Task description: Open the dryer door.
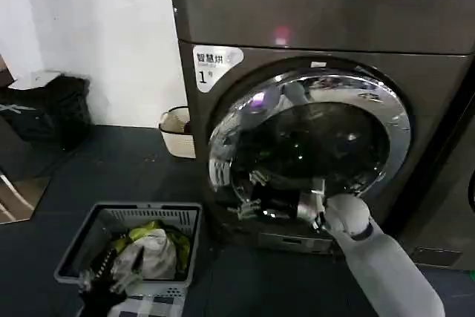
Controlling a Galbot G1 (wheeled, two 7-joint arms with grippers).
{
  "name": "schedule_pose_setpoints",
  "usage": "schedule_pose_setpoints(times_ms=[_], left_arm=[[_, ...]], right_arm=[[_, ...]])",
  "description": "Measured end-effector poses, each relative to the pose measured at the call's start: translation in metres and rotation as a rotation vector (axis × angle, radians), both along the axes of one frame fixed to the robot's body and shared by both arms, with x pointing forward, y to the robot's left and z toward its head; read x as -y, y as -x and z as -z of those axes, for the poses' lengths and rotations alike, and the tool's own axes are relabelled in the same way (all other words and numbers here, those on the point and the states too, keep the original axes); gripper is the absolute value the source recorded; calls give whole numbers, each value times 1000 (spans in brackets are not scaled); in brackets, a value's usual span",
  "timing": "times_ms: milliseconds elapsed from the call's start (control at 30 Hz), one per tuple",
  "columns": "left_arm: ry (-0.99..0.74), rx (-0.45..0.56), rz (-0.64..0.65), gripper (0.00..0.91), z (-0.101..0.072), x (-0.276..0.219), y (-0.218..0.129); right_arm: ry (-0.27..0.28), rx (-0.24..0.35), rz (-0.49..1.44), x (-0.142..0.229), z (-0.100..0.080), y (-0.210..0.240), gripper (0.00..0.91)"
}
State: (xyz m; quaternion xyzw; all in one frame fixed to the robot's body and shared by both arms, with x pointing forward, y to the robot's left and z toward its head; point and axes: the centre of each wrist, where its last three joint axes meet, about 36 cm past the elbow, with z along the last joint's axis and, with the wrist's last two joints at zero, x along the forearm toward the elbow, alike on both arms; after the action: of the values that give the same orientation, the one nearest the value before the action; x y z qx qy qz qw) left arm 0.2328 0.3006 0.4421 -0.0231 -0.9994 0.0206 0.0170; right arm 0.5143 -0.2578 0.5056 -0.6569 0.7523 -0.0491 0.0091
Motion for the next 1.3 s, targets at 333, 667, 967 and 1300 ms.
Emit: schedule_pose_setpoints(times_ms=[333,667,967,1300], left_arm=[[-33,112,106,907,-6,-58,-57],[-70,128,291,907,-20,-96,-123],[35,115,481,907,-31,-99,-190],[61,128,730,907,-41,-57,-232]], right_arm=[[38,-29,-146,28,-14,36,907],[82,-18,-221,67,-24,70,907],[46,13,-181,110,-21,92,907],[42,36,30,182,-24,128,907]])
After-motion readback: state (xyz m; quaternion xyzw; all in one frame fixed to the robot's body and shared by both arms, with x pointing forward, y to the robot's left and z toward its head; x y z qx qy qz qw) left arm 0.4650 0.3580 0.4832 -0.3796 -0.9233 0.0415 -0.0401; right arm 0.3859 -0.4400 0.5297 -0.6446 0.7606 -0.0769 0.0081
